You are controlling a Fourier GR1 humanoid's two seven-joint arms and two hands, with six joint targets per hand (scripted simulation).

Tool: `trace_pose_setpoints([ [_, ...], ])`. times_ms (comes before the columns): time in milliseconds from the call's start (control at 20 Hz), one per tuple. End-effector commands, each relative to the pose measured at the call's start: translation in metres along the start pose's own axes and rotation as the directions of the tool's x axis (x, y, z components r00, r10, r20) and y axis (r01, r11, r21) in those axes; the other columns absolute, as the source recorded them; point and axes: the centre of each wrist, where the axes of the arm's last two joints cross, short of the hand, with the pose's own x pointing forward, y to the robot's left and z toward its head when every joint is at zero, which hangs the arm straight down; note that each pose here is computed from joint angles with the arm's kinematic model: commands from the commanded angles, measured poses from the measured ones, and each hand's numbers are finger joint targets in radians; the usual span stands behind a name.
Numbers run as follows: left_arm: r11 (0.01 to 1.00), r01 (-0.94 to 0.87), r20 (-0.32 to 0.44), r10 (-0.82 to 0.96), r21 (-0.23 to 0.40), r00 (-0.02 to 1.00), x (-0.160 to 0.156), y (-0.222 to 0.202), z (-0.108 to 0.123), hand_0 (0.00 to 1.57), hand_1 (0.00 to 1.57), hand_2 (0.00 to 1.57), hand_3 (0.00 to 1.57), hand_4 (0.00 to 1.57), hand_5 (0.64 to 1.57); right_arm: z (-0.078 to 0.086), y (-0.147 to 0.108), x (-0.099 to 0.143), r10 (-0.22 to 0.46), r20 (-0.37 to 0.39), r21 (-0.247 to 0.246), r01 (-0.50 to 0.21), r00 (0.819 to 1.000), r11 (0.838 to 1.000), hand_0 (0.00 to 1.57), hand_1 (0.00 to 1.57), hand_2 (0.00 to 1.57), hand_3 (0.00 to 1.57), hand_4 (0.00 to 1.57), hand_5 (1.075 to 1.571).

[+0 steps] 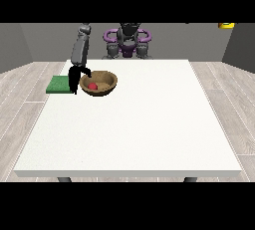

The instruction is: Pick the cup and pour the ball into the bowl, then pick the bowl and place it on the pad

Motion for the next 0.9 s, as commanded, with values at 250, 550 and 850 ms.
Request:
trace_pose_setpoints([
  [250,1.000,-0.004,-0.029,0.005,0.014,1.000,0.001,0.026,0.011,0.00,0.00,0.00,0.00,1.02,1.545,-0.014,0.050,-0.011,0.002,-0.054,-0.039,-0.004,0.999,0.999,0.00,0.00,0.00,0.00,0.47,1.547],
  [550,1.000,-0.019,0.071,0.018,0.004,0.997,0.032,0.039,0.011,0.00,0.00,0.00,0.00,1.02,1.536,0.024,-0.020,-0.026,0.151,-0.252,-0.200,-0.205,0.956,0.958,1.57,1.57,1.57,0.79,0.84,1.487],
  [850,1.000,-0.019,0.074,0.019,-0.003,0.997,0.028,0.037,0.013,0.00,0.00,0.00,0.00,1.11,1.519,0.020,-0.051,0.001,0.306,-0.233,-0.244,-0.360,0.923,0.901,1.57,1.57,1.57,1.41,0.92,1.525],
])
